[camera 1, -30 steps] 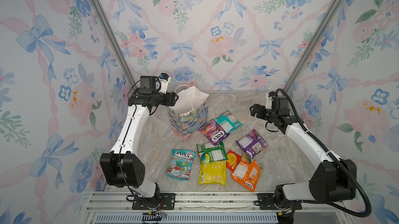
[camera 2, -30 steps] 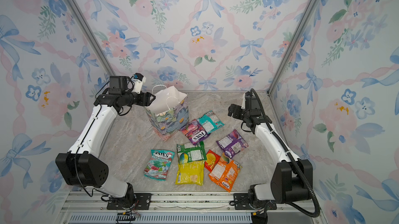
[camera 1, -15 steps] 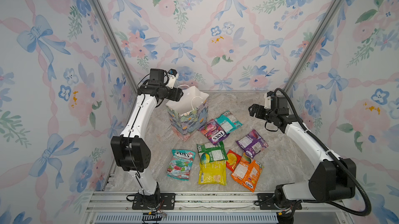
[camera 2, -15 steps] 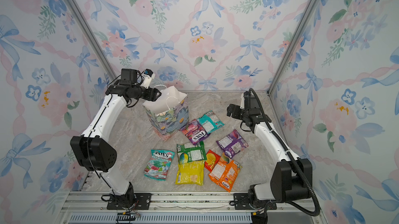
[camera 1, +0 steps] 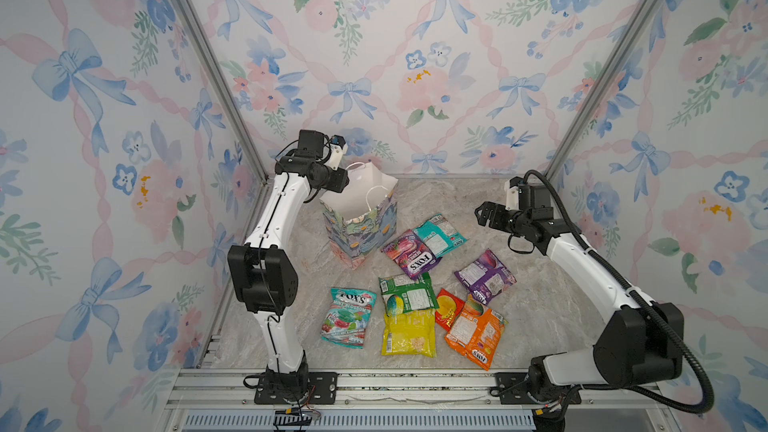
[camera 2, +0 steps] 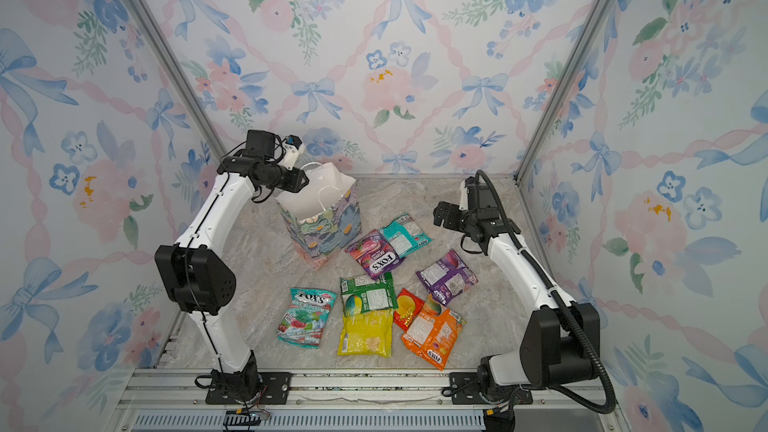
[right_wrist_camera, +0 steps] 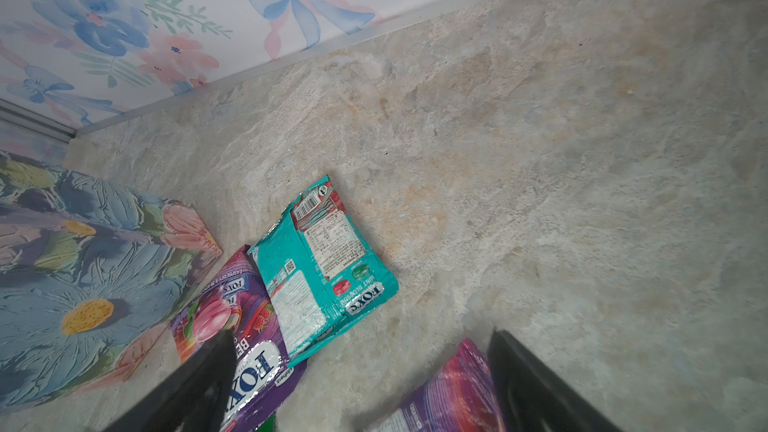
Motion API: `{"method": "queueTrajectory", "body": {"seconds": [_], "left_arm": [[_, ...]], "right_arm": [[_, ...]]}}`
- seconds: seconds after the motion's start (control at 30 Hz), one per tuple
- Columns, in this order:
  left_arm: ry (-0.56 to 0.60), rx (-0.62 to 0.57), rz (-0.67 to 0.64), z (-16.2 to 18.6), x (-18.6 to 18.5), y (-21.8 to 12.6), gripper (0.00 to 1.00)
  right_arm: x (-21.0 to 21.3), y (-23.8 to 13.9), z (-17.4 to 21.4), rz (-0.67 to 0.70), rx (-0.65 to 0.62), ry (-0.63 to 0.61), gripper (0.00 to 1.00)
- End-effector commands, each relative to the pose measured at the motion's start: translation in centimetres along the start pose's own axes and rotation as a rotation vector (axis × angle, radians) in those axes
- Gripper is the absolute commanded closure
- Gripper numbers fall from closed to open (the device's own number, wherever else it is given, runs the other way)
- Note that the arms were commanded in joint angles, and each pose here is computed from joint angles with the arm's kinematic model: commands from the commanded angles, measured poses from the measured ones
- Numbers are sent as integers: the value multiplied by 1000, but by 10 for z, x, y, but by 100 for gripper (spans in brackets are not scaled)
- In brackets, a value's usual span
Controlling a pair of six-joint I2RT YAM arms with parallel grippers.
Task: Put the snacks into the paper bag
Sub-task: 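Move the left gripper to the paper bag's rim while the right gripper approaches the snacks, then grasp the bag rim with the left gripper while the right gripper grasps the orange packet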
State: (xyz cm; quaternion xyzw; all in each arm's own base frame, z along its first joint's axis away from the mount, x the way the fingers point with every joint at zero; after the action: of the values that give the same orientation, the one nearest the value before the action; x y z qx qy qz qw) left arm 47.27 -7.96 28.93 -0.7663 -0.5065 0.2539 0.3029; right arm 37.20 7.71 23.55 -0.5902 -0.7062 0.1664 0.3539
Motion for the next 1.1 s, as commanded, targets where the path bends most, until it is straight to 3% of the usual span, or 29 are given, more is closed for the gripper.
{"method": "queueTrajectory", "body": {"seconds": [0.0, 0.3, 0.53, 0.63, 0.77, 0.93, 1.07], "left_arm": [[-9, 0, 42, -2, -9, -5, 63], [-39, -20, 73, -6, -14, -12, 66], [-90, -31, 113, -8, -20, -18, 91], [-102, -34, 116, -8, -21, -20, 100], [-112, -37, 114, -7, -22, -25, 100], [-116, -36, 98, -5, -21, -27, 100], [-129, -21, 109, 1, -22, -25, 100]], "right_arm": [[15, -1, 4, -41, 44, -2, 3], [50, 1, 52, -146, 187, 23, 1], [69, -5, 105, -211, 314, 100, 6], [69, -16, 127, -182, 375, 121, 9], [59, -42, 152, -147, 396, 194, 11], [18, -83, 195, 59, 456, 226, 11], [-6, -110, 222, 147, 489, 266, 9]]}}
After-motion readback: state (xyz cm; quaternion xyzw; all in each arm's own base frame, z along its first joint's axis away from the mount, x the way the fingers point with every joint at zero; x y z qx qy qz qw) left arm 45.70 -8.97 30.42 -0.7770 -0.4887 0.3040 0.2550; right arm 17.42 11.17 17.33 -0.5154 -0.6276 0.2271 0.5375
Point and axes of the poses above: each gripper's point midway between its finger pads, its own y axis out along the fingers, its own x axis along the line the jaws close on, z = x × y, the point moved 5 cm from there along -y, back along the fingers, and after that the axes turned 3 degrees about -y, right-handed, at the moved point
